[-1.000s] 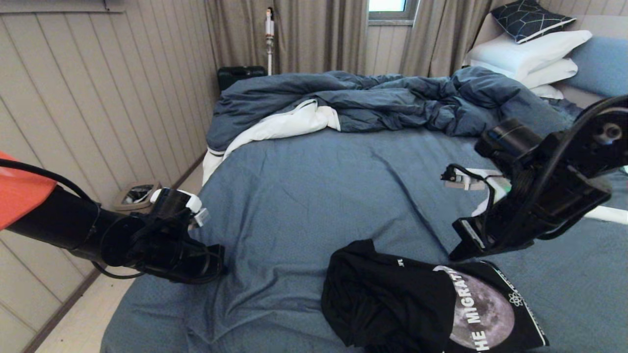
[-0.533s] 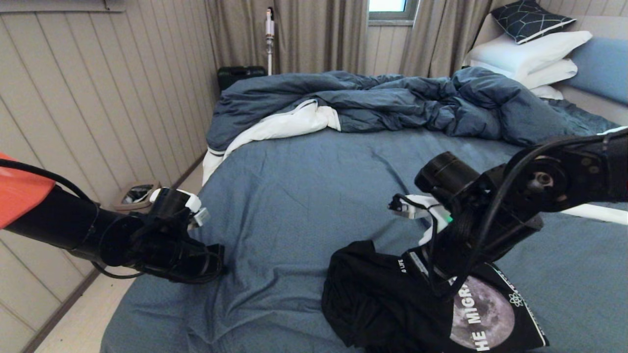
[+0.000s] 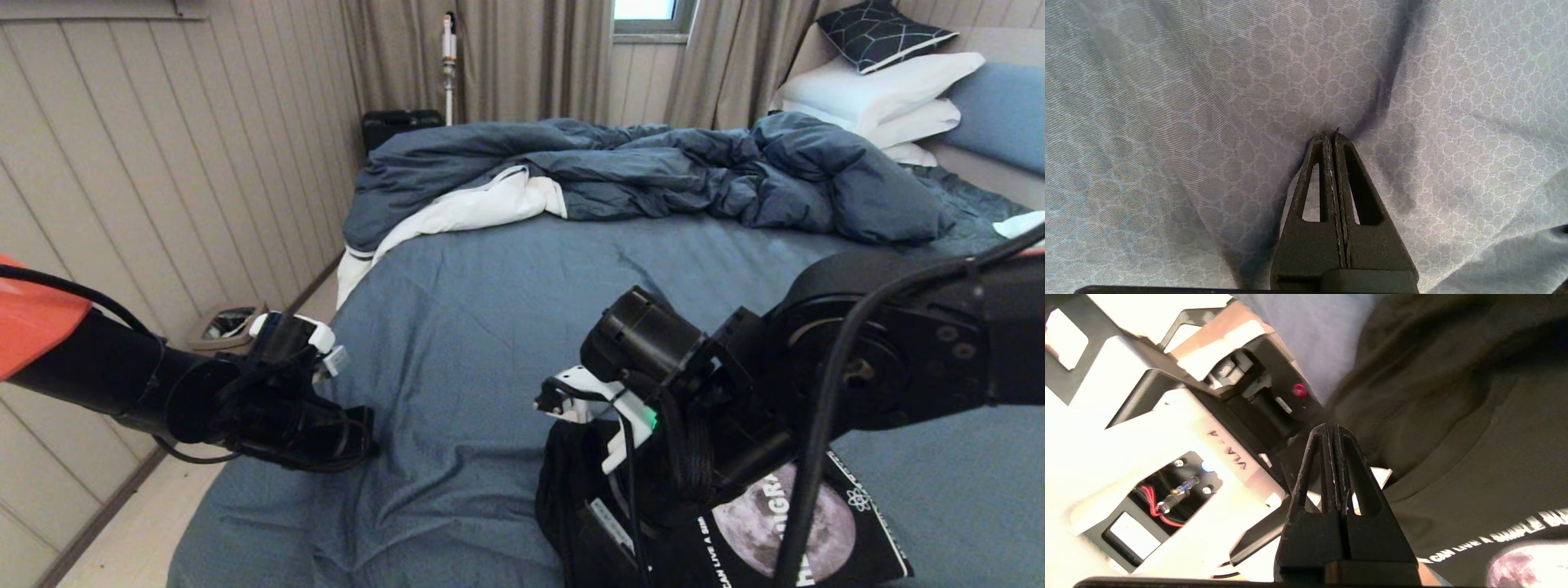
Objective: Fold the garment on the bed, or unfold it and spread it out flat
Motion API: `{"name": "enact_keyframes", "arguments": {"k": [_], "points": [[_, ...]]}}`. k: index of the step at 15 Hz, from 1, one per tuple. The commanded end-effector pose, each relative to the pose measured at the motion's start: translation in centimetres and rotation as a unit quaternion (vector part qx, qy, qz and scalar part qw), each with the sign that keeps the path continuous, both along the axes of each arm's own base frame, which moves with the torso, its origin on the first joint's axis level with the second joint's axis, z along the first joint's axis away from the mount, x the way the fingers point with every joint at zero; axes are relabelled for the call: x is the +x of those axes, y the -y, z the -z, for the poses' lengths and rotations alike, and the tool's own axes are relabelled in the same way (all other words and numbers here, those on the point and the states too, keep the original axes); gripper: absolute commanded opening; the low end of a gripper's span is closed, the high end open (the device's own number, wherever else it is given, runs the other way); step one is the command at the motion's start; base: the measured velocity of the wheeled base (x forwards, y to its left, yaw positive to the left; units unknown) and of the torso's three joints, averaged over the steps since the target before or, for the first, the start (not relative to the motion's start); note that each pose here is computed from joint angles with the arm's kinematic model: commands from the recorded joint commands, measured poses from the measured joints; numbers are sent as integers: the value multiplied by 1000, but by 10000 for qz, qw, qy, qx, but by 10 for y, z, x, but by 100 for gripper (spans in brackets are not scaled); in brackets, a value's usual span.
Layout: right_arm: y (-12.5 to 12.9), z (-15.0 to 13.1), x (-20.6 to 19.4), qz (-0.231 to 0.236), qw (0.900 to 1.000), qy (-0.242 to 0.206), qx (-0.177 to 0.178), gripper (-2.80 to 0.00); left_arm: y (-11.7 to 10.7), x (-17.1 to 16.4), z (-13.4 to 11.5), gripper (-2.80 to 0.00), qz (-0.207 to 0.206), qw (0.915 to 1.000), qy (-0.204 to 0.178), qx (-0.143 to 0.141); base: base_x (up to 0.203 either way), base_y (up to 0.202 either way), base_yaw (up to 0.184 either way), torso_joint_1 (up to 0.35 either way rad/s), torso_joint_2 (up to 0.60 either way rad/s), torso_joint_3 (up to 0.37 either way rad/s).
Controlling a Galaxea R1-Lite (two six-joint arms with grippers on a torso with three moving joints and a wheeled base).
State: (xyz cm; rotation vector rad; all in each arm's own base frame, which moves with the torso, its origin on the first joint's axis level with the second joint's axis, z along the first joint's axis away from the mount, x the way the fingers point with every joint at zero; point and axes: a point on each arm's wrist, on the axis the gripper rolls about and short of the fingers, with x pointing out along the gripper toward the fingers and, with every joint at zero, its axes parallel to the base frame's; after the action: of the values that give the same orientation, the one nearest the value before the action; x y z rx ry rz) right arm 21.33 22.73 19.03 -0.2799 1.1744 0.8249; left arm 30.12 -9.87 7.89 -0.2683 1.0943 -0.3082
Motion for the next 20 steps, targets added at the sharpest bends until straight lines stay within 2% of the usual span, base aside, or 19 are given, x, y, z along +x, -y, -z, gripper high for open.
{"name": "enact_keyframes", "arguments": {"k": [1, 4, 7, 10, 12, 13, 14, 16, 18, 20], "points": [[-8, -2, -3, -120, 9999, 41, 38, -280, 0, 0, 0, -280, -7, 10000, -1, -11, 0, 0, 0, 0, 0, 0], [0, -9, 5, 79, 9998, 141, 104, -280, 0, 0, 0, -280, -5, 10000, 1, -12, 0, 0, 0, 0, 0, 0], [36, -31, 24, 711, 9959, 436, 342, -280, 0, -1, -3, -280, -7, 10000, 54, -26, 0, 0, 0, 0, 0, 0], [90, -67, 26, 1500, 9820, 934, 661, -280, -3, -9, -22, -280, -16, 9993, 359, -83, 0, 0, 0, 0, 0, 0], [118, -83, 16, 1864, 9719, 1192, 806, -280, -6, -16, -35, -280, -41, 9984, 553, -121, 0, 0, 0, 0, 0, 0], [138, -96, 0, 2116, 9623, 1435, 928, -280, -11, -25, -53, -280, -71, 9964, 824, -197, 0, 0, 0, 0, 0, 0], [162, -111, -27, 2400, 9484, 1773, 1074, -280, -18, -41, -78, -280, -116, 9917, 1244, -313, 0, 0, 0, 0, 0, 0], [199, -120, -85, 2972, 9180, 2347, 1178, -280, -39, -91, -132, -280, -251, 9732, 2221, -544, 0, 0, 0, 0, 0, 0], [219, -107, -140, 3500, 8880, 2790, 1057, -280, -60, -151, -161, -280, -433, 9548, 2891, -533, 0, 0, 0, 0, 0, 0], [225, -71, -178, 3807, 8752, 2890, 742, -280, -78, -209, -166, -280, -779, 9411, 3276, -293, 0, 0, 0, 0, 0, 0]]}}
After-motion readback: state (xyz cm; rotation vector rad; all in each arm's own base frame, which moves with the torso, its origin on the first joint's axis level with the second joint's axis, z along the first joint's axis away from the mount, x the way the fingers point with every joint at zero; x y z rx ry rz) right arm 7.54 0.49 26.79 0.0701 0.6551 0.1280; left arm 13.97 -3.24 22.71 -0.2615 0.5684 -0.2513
